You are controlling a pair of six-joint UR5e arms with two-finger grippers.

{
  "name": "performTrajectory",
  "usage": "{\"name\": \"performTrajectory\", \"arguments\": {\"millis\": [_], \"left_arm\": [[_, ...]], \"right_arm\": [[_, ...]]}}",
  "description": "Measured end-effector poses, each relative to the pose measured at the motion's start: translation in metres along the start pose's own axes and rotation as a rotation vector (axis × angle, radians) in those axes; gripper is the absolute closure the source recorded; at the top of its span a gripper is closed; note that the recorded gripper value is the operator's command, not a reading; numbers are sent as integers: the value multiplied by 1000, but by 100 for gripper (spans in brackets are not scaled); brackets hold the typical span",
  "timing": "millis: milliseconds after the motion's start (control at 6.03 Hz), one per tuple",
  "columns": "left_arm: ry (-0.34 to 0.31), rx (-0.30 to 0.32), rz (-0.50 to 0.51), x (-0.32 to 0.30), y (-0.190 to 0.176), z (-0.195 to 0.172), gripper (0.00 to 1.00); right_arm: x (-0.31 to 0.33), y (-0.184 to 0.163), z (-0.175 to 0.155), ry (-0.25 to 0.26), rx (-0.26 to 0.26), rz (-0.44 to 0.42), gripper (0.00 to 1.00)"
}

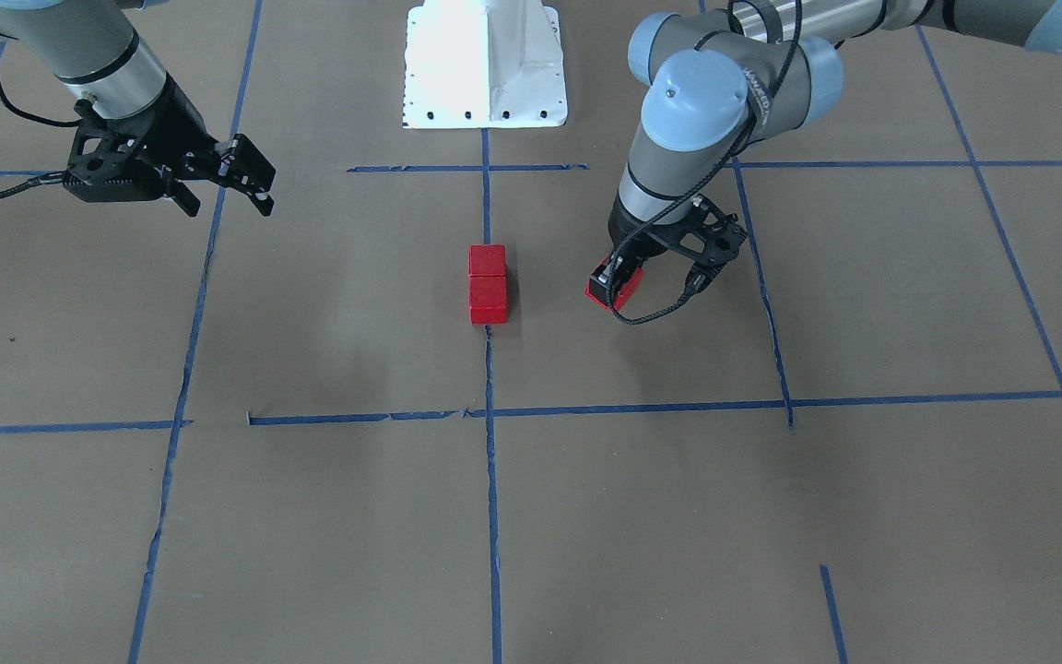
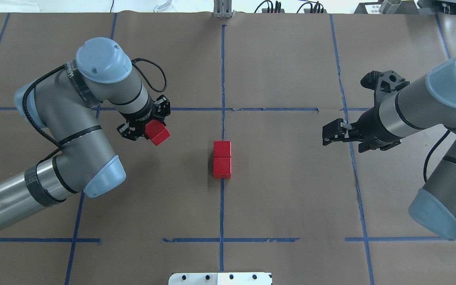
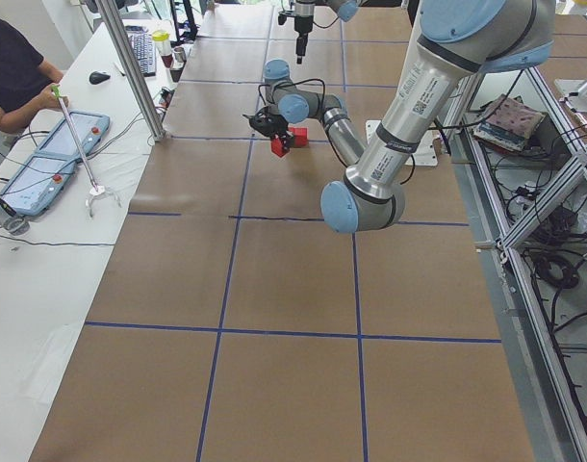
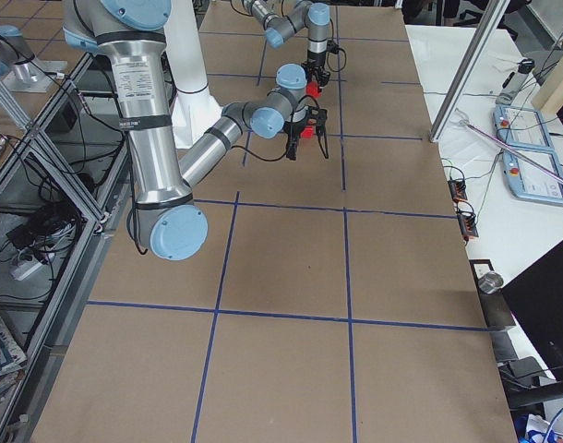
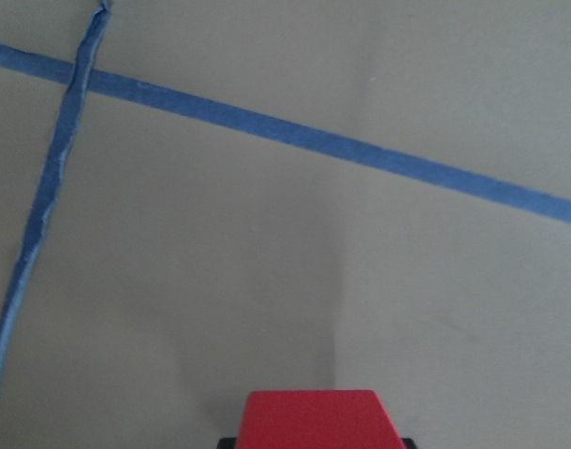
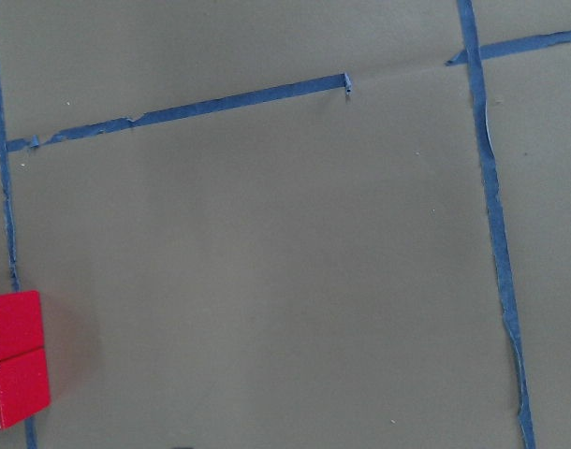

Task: Form red blocks into L shape at center
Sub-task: 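Carry the cube with the left gripper beside the farther stacked cube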

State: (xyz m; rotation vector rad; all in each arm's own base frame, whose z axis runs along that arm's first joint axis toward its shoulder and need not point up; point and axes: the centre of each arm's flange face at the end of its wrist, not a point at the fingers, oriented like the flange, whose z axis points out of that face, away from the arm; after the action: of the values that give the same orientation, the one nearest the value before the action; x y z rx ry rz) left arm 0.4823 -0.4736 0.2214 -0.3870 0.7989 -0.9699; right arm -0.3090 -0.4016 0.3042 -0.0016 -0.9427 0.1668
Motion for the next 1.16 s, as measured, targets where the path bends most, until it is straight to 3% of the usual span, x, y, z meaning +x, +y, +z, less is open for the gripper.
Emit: {"name": "performTrajectory", "arguments": {"millis": [331, 497, 829, 1160], "left_arm": [[-2, 50, -313, 5, 24, 16, 98], [-10, 65, -411, 5, 30, 27, 97], [-2, 44, -547, 7, 46, 40, 97], [-9, 35, -592, 18, 64, 53, 97]], "right_arm": [[0, 0, -1, 0, 1, 0, 0], [0, 0, -1, 0, 1, 0, 0], [0, 0, -1, 0, 2, 0, 0], [0, 0, -1, 1, 4, 3, 0]]}}
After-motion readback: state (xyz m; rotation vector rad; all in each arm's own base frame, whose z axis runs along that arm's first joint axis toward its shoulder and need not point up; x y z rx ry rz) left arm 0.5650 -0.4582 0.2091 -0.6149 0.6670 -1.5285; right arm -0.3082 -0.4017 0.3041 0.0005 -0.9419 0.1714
